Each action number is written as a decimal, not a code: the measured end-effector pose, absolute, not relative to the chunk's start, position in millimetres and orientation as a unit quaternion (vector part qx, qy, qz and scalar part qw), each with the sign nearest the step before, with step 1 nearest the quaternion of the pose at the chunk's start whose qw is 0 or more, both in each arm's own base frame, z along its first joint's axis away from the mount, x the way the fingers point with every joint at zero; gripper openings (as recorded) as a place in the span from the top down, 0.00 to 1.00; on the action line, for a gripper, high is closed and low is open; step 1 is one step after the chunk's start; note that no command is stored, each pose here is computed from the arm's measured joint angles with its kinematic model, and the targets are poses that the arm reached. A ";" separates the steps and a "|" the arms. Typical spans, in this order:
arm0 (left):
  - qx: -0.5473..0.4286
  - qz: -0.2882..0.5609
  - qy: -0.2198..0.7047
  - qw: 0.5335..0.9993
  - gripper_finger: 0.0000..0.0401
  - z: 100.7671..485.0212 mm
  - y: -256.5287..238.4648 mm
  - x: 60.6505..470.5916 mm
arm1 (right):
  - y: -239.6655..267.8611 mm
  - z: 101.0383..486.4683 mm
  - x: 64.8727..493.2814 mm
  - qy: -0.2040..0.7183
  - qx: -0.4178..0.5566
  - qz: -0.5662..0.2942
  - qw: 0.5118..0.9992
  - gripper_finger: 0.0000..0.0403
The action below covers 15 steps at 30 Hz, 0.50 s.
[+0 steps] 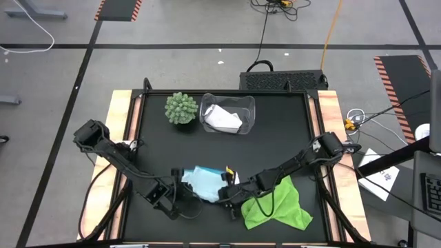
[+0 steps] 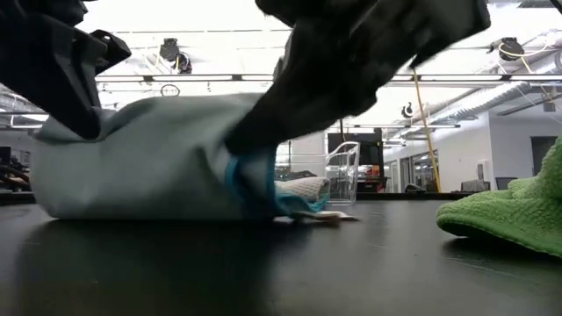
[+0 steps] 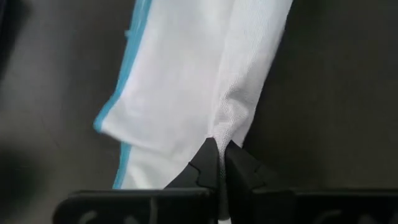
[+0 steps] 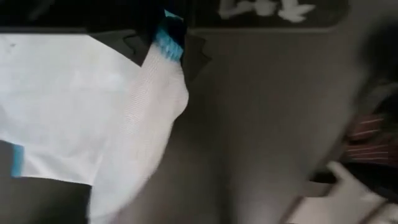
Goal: Fold microfiber towels
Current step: Fold the blue towel
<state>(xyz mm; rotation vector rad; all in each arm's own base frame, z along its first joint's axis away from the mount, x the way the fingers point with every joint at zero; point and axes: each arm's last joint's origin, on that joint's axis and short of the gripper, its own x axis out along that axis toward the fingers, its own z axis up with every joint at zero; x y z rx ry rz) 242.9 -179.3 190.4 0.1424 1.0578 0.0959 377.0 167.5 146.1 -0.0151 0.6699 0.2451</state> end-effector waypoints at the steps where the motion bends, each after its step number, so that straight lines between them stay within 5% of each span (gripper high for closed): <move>1: 0.064 0.046 0.504 0.860 0.97 192.0 -178.3 242.9 | 167.9 148.5 376.0 0.332 0.002 0.135 0.934 0.97; 15: 0.032 0.068 0.511 0.857 0.99 211.8 -137.7 254.6 | 167.1 132.1 361.7 0.363 0.068 0.202 0.907 0.92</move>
